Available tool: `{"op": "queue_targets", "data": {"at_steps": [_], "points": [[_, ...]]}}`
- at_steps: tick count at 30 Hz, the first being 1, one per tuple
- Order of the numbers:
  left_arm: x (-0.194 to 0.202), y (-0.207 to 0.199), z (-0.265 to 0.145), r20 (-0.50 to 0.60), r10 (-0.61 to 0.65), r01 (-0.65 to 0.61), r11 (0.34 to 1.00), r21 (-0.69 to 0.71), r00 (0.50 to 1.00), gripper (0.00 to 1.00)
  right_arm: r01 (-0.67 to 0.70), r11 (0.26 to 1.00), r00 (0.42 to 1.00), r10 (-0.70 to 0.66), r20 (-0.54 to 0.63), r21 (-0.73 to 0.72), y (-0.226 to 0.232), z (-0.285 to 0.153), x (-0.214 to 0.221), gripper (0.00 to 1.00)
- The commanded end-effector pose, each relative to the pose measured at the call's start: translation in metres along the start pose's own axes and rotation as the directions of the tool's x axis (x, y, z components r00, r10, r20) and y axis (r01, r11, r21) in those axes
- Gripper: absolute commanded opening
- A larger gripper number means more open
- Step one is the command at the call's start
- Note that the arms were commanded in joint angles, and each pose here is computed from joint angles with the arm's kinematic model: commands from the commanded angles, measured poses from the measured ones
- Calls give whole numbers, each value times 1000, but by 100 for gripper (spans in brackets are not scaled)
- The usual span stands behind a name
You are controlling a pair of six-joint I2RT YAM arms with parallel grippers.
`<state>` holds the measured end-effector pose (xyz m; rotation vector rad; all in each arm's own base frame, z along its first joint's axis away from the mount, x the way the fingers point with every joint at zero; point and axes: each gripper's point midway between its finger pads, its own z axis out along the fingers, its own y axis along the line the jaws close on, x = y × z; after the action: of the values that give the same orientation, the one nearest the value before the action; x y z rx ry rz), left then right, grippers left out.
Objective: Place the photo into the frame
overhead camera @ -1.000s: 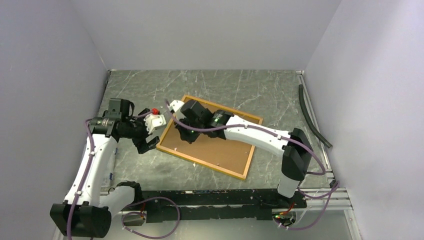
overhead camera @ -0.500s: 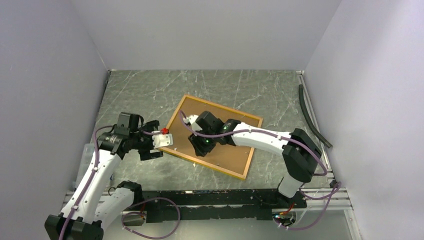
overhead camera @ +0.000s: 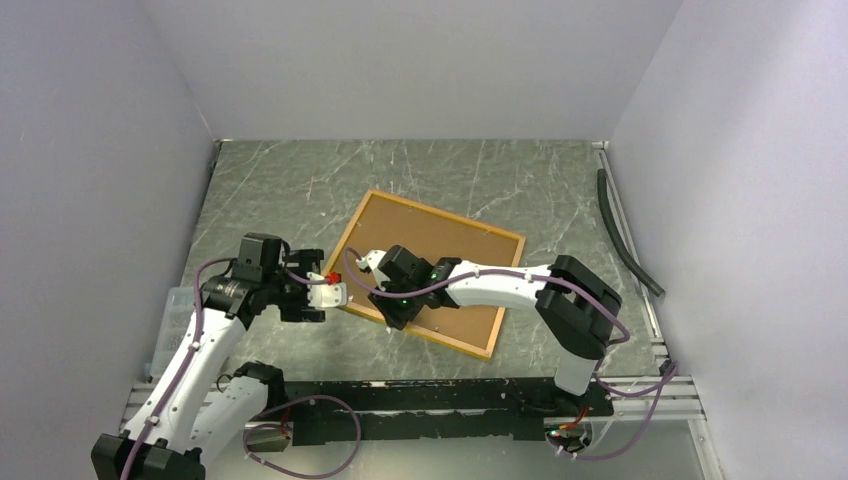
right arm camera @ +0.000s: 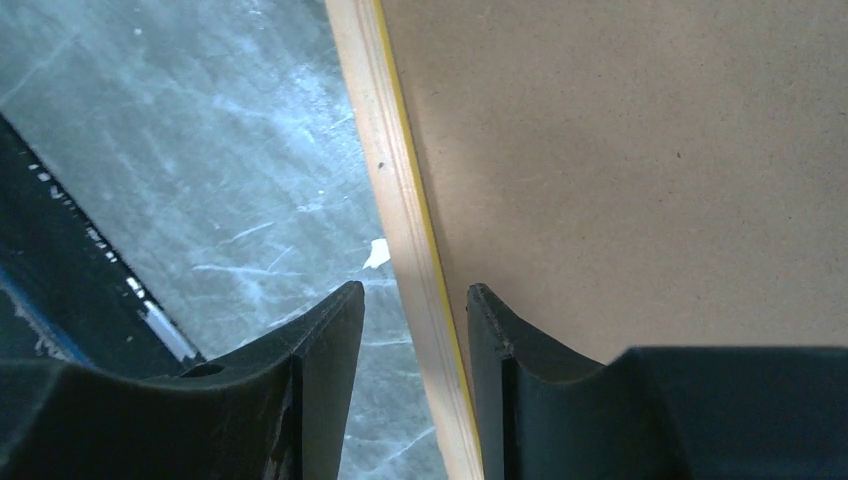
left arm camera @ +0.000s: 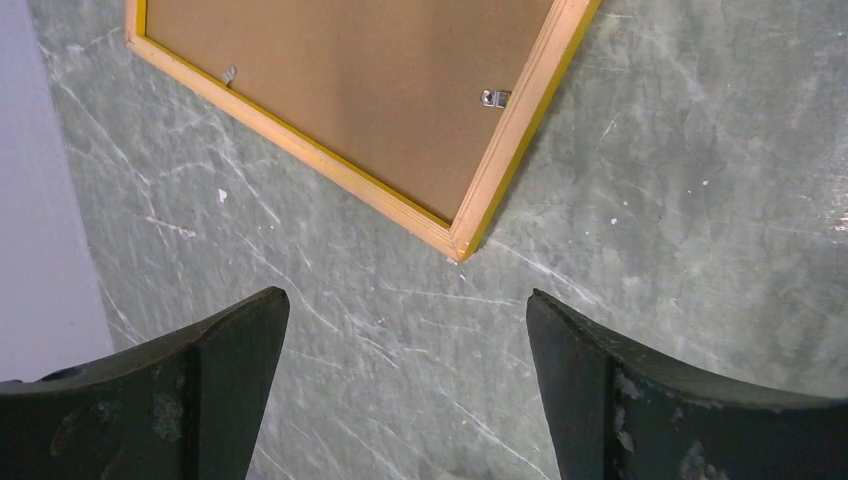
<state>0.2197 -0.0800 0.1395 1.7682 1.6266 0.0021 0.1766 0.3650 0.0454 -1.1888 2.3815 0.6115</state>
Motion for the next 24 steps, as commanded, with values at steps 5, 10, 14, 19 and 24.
{"op": "queue_targets", "data": {"at_steps": [5, 10, 14, 19, 24], "points": [[-5, 6, 4, 24, 123, -122, 991, -48, 992, 95, 57, 993, 998, -60, 31, 103, -5, 16, -10, 46], [-6, 7, 6, 24, 152, -151, 987, -57, 988, 95, 79, 988, 997, -79, 0, 134, -3, 24, -2, 40], [-4, 7, 9, 19, 187, -185, 980, -73, 982, 95, 78, 987, 997, -77, -10, 138, -1, 29, 2, 32], [-1, -3, 14, 27, 228, -225, 971, -75, 973, 95, 83, 985, 997, -83, -10, 153, -2, 27, 0, 25], [4, -18, 19, 33, 270, -269, 962, -53, 962, 95, 85, 986, 996, -86, -1, 143, -1, 25, -3, 17]]}}
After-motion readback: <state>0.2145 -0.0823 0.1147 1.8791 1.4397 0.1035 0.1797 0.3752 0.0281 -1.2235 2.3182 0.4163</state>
